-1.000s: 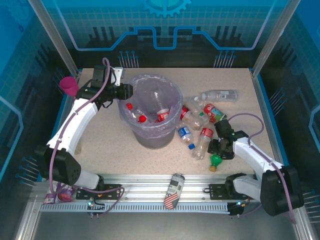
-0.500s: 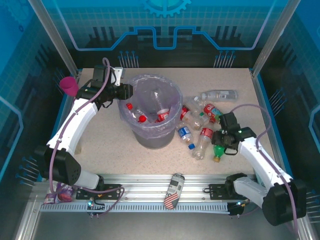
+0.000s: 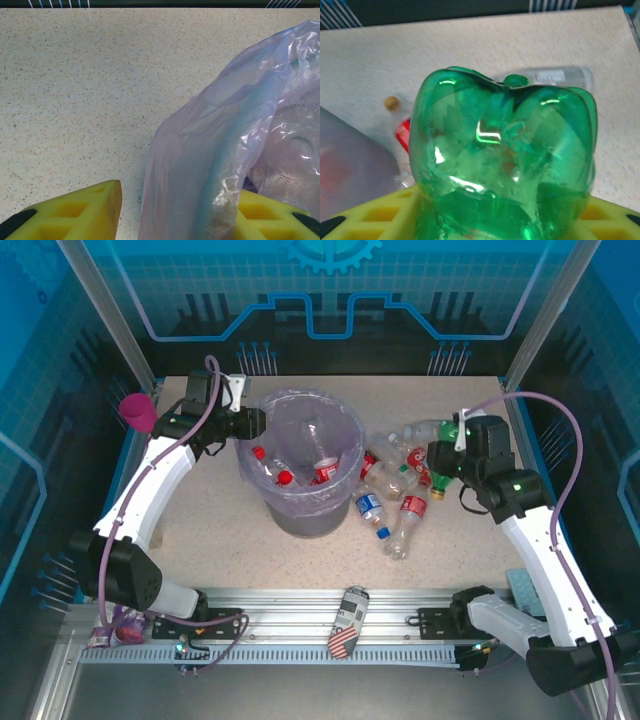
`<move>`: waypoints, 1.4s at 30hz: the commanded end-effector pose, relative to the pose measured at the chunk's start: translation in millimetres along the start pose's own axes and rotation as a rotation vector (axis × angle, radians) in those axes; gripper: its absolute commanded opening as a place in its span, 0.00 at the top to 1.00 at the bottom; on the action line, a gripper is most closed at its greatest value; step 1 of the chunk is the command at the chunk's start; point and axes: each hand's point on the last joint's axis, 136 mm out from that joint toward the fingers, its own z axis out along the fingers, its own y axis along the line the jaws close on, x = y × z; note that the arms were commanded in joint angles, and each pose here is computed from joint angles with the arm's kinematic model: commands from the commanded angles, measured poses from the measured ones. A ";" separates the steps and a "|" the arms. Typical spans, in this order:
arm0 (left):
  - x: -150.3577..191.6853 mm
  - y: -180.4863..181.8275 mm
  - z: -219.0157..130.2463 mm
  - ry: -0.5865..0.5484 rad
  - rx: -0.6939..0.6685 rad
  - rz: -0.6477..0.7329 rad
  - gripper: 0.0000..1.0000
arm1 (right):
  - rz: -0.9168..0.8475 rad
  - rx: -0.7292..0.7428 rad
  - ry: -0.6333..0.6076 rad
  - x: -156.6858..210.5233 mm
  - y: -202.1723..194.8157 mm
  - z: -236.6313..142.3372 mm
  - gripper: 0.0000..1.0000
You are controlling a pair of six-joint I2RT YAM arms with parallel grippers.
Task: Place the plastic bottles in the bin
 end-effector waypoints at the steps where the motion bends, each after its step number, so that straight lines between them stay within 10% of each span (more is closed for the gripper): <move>1: 64.0 21.0 32.7 0.230 -0.087 0.001 0.52 | -0.058 -0.128 -0.139 -47.2 40.2 -14.3 0.53; 11: 62.3 19.7 30.8 0.223 -0.084 0.006 0.52 | -0.292 -0.382 -0.312 -112.2 183.8 -36.0 0.67; 19: 63.5 20.6 31.1 0.227 -0.088 0.006 0.52 | -0.383 -0.564 -0.226 -92.6 267.3 -22.1 0.74; 42: 62.1 18.2 29.1 0.220 -0.082 0.008 0.52 | -0.472 -0.576 0.367 75.6 284.4 75.1 0.77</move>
